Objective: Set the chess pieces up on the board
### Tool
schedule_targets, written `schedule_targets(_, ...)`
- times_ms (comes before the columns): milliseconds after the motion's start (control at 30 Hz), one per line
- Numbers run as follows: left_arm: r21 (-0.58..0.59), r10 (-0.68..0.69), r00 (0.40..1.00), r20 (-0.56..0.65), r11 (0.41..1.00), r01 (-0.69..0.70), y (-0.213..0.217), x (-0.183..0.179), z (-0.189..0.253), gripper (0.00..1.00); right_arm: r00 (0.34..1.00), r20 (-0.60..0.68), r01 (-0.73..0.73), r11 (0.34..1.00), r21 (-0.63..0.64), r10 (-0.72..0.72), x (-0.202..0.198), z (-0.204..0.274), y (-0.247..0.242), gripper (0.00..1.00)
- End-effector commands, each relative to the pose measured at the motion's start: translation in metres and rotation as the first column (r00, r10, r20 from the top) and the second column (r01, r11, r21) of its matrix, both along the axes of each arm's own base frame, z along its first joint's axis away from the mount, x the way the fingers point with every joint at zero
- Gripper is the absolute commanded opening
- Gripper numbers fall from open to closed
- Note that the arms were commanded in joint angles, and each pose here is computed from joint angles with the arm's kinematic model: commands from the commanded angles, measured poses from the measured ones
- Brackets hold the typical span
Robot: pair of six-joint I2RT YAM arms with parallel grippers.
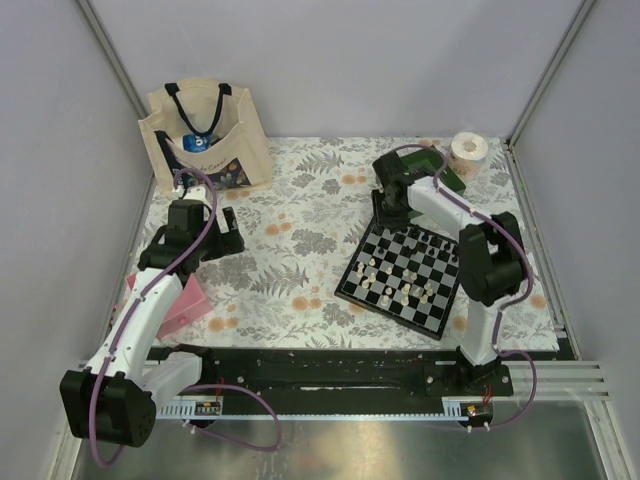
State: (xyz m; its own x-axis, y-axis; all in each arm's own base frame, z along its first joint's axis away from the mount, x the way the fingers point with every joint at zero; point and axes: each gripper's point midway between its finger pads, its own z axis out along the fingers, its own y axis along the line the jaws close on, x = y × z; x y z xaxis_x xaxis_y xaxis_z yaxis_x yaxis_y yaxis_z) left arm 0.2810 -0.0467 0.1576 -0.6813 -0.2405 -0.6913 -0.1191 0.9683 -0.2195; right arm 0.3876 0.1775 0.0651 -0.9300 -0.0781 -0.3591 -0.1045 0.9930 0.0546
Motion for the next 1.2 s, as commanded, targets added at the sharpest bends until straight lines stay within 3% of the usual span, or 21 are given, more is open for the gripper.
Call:
schedule_targets(0,-0.016,-0.012,0.996,0.089,1.0,0.014,-0.003,0.01,0.028,0.99,0.998,0.057,0.015,0.998,0.056,-0.018,-0.02,0.025,-0.002,0.46)
schedule_targets(167,-0.022,-0.017,0.996,0.086,1.0,0.019,-0.004,0.009,0.027,0.99,1.0,0.008,-0.002,0.998,0.071,0.001,-0.036,0.008,-0.001,0.46)
schedule_targets(733,-0.024,-0.017,0.996,0.085,1.0,0.019,-0.004,0.008,0.026,0.99,0.999,-0.034,-0.007,0.996,0.084,0.01,-0.025,-0.01,0.012,0.46)
schedule_targets(1167,-0.021,-0.012,0.996,0.092,1.0,0.014,-0.003,0.009,0.028,0.99,0.998,-0.06,-0.008,0.996,0.084,0.014,-0.028,-0.016,0.013,0.36)
